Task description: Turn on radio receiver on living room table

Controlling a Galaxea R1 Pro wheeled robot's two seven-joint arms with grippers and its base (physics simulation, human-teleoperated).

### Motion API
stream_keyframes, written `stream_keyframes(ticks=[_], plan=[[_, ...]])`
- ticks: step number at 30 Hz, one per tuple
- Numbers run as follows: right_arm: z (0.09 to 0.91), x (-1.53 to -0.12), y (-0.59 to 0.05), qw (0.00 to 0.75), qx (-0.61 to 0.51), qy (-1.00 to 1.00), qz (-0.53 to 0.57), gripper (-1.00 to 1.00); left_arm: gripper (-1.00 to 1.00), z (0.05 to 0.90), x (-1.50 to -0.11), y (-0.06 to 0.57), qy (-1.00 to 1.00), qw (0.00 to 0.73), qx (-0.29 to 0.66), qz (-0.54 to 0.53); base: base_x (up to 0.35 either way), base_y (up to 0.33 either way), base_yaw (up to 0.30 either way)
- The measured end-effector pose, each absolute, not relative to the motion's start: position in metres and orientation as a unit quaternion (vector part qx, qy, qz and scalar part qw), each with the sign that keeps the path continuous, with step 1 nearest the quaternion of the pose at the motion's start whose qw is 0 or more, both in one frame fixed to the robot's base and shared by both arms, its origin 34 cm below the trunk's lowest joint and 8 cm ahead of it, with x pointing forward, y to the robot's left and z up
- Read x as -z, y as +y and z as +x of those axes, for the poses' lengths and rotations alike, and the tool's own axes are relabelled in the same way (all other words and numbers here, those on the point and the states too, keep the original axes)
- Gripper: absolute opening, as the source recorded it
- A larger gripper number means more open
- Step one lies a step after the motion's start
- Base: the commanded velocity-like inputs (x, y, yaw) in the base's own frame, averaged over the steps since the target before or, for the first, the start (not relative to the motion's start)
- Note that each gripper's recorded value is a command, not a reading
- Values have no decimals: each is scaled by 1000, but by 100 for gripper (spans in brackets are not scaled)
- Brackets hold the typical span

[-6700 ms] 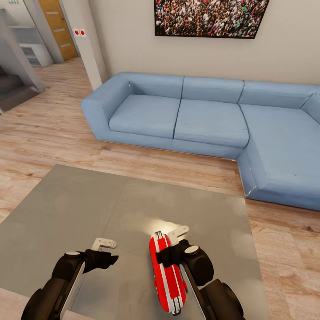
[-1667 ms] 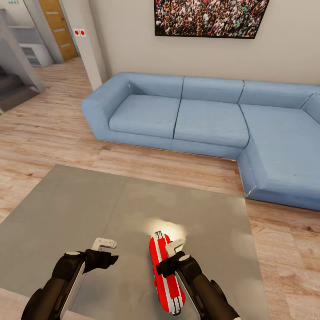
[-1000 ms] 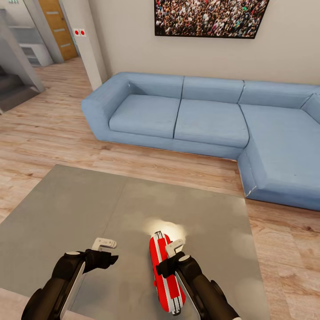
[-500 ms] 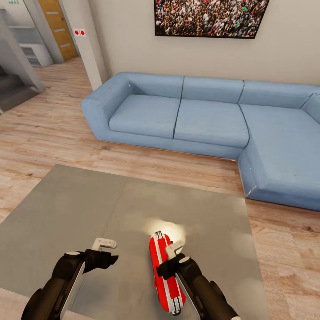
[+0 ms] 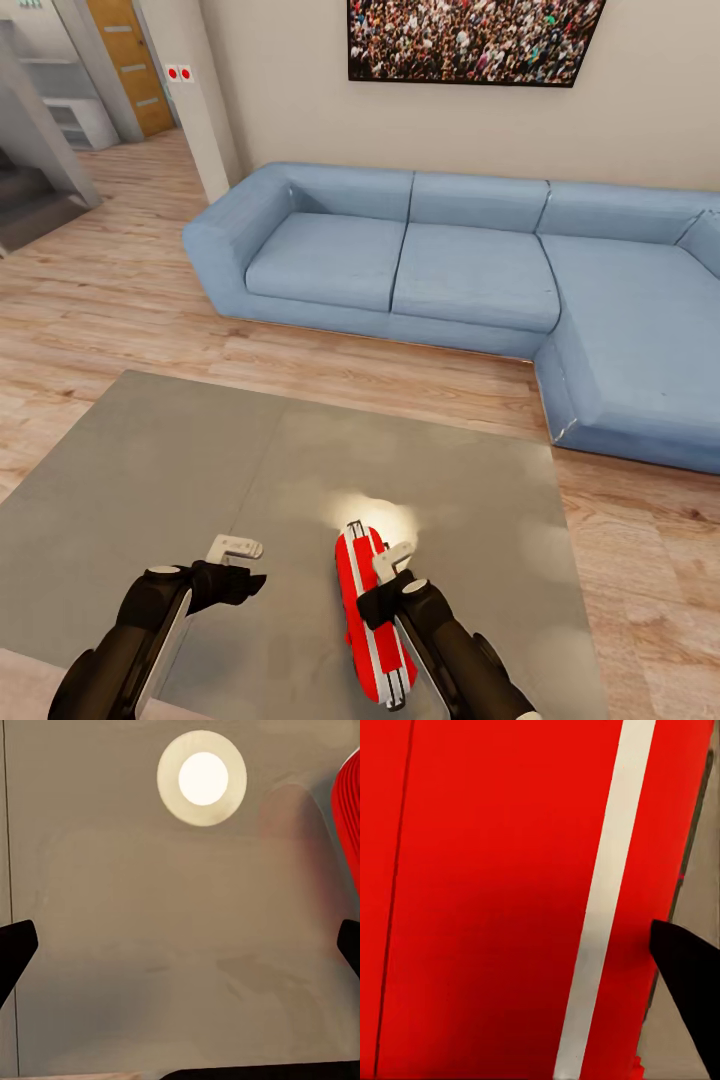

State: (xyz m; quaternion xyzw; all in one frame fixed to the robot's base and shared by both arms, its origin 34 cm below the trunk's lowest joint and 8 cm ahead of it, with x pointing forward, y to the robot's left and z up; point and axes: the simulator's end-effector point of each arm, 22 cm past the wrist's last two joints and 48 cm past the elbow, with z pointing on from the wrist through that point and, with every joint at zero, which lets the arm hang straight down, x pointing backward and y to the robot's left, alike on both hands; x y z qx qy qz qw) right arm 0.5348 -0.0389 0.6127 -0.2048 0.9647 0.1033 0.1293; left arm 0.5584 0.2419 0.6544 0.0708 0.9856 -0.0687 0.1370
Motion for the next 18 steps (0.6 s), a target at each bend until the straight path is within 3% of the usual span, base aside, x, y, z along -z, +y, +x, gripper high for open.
stream_keyframes(ticks=[18], plan=[[537, -612, -43, 131, -94, 965, -207, -100, 100, 558, -654, 242, 986, 137, 69, 71, 0, 0, 0]])
